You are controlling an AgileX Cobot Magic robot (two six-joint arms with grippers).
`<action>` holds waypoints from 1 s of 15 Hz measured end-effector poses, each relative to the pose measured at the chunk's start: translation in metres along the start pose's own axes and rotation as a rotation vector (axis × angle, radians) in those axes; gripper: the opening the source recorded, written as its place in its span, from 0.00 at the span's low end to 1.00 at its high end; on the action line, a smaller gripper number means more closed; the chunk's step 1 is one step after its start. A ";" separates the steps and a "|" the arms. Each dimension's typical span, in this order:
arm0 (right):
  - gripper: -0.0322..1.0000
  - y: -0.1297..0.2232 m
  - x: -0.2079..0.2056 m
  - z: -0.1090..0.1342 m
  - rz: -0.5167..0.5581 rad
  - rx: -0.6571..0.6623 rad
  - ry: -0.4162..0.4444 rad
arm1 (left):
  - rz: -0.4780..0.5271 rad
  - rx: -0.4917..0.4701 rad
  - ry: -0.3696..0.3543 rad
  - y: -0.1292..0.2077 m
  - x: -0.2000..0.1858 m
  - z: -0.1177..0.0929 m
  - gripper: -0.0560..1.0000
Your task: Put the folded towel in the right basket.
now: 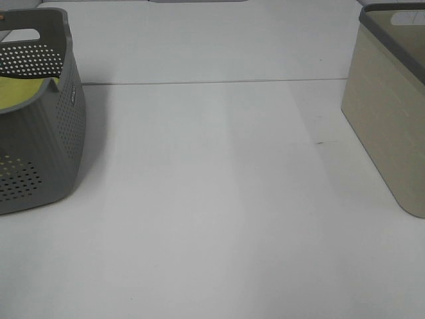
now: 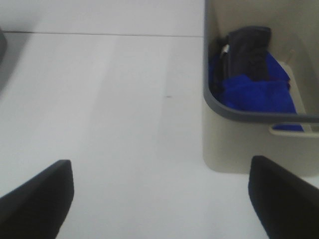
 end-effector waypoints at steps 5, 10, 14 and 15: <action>0.92 0.072 -0.005 0.007 -0.005 0.084 0.159 | 0.000 0.000 0.000 0.000 0.000 0.000 0.99; 0.92 0.108 0.011 0.007 0.043 0.162 0.223 | 0.000 0.000 0.000 0.000 0.000 0.000 0.99; 0.92 0.113 0.013 0.004 0.072 0.160 0.255 | 0.000 0.000 0.000 0.000 0.000 0.000 0.99; 0.92 0.116 0.014 0.003 0.091 0.160 0.258 | 0.000 0.000 0.000 0.000 0.000 0.000 0.99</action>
Point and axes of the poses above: a point on each arm's last joint axis where the gripper is mounted, x pointing out along that axis toward the gripper, z along the wrist's bending axis when the last joint is at zero, y = z × x, the point moved 2 cm from there along x, pointing out along that axis toward the gripper, and after that the axes turned 11 degrees about -x, right-handed, at the moved point
